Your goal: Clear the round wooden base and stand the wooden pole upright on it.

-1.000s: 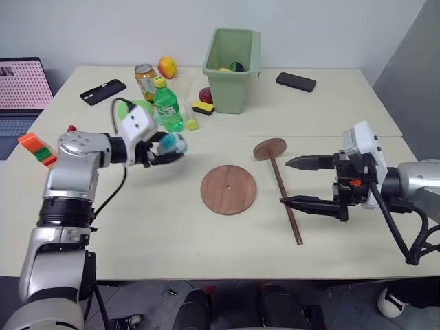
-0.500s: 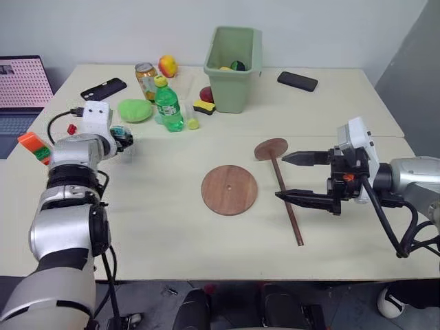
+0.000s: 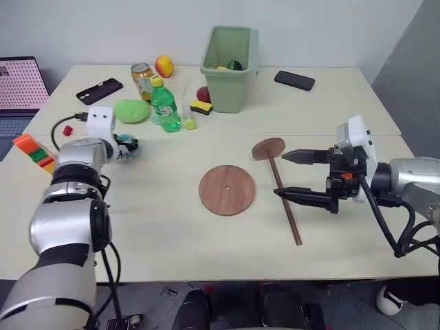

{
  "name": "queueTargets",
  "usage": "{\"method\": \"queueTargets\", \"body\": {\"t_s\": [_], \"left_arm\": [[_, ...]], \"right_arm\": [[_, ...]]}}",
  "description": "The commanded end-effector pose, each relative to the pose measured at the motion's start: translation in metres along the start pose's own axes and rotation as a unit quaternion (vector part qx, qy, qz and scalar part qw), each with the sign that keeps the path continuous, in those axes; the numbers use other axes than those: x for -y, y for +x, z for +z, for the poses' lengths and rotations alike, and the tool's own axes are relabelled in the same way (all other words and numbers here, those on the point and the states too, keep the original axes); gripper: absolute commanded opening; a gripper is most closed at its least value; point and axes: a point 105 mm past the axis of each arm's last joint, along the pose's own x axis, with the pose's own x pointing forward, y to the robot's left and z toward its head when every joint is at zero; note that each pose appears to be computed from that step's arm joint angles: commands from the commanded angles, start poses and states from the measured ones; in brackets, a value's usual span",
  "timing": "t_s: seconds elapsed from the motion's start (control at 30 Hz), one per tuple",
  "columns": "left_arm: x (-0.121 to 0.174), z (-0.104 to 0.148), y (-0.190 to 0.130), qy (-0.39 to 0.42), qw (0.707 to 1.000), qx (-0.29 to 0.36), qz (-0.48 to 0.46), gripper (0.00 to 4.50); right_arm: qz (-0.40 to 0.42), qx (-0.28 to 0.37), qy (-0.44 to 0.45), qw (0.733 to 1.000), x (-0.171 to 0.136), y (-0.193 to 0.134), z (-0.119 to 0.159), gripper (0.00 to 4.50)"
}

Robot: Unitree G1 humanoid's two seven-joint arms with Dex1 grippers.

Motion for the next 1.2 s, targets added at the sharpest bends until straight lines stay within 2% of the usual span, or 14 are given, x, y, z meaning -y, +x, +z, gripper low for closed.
{"method": "queueTargets", "body": {"t_s": [0.03,0.1,0.17,0.2,0.27,0.3,0.37,0.43,0.57,0.7,0.83,0.97,1.0,1.2], "left_arm": [[-0.022,0.051,-0.039,0.08,0.995,0.055,-0.017,4.46],[-0.021,0.059,-0.052,0.11,0.991,0.065,-0.033,4.46],[0.01,0.061,-0.077,0.133,0.972,0.099,-0.166,4.46],[0.032,0.057,-0.094,0.153,0.949,0.117,-0.251,4.46],[0.06,0.046,-0.119,0.182,0.908,0.134,-0.354,4.46],[0.067,0.041,-0.126,0.19,0.895,0.137,-0.379,4.46],[0.09,0.025,-0.14,0.249,0.848,0.152,-0.443,4.46],[0.103,0.013,-0.149,0.278,0.816,0.148,-0.484,4.46],[0.137,-0.001,-0.176,0.347,0.698,0.163,-0.605,4.46],[0.153,0.006,-0.175,0.38,0.652,0.182,-0.63,4.46],[0.166,0.015,-0.17,0.394,0.627,0.201,-0.641,4.46],[0.17,0.018,-0.164,0.398,0.623,0.207,-0.641,4.46],[0.171,0.019,-0.162,0.398,0.622,0.209,-0.641,4.5],[0.172,0.022,-0.157,0.391,0.63,0.219,-0.634,4.5]], "right_arm": [[-0.004,0.006,-0.008,1.0,-0.002,-0.006,0.005,4.5],[-0.006,0.002,-0.004,1.0,-0.001,-0.008,0.003,4.5],[-0.025,-0.023,0.004,0.999,0.006,-0.008,-0.004,4.5],[-0.037,-0.045,0.006,0.998,0.011,-0.008,-0.01,4.5],[-0.049,-0.084,0.012,0.995,0.016,-0.008,-0.02,4.5],[-0.051,-0.1,0.015,0.994,0.017,-0.009,-0.023,4.5],[-0.058,-0.16,0.051,0.984,0.022,-0.01,-0.039,4.5],[-0.062,-0.187,0.067,0.978,0.024,-0.01,-0.044,4.5],[-0.101,-0.256,0.146,0.95,0.045,0.001,-0.055,4.5],[-0.149,-0.31,0.197,0.918,0.067,0.015,-0.062,4.5],[-0.194,-0.357,0.22,0.887,0.083,0.025,-0.079,4.5],[-0.213,-0.384,0.218,0.872,0.088,0.037,-0.088,4.5],[-0.218,-0.391,0.216,0.868,0.089,0.039,-0.091,4.14],[-0.219,-0.396,0.21,0.867,0.09,0.053,-0.094,2.78]]}}
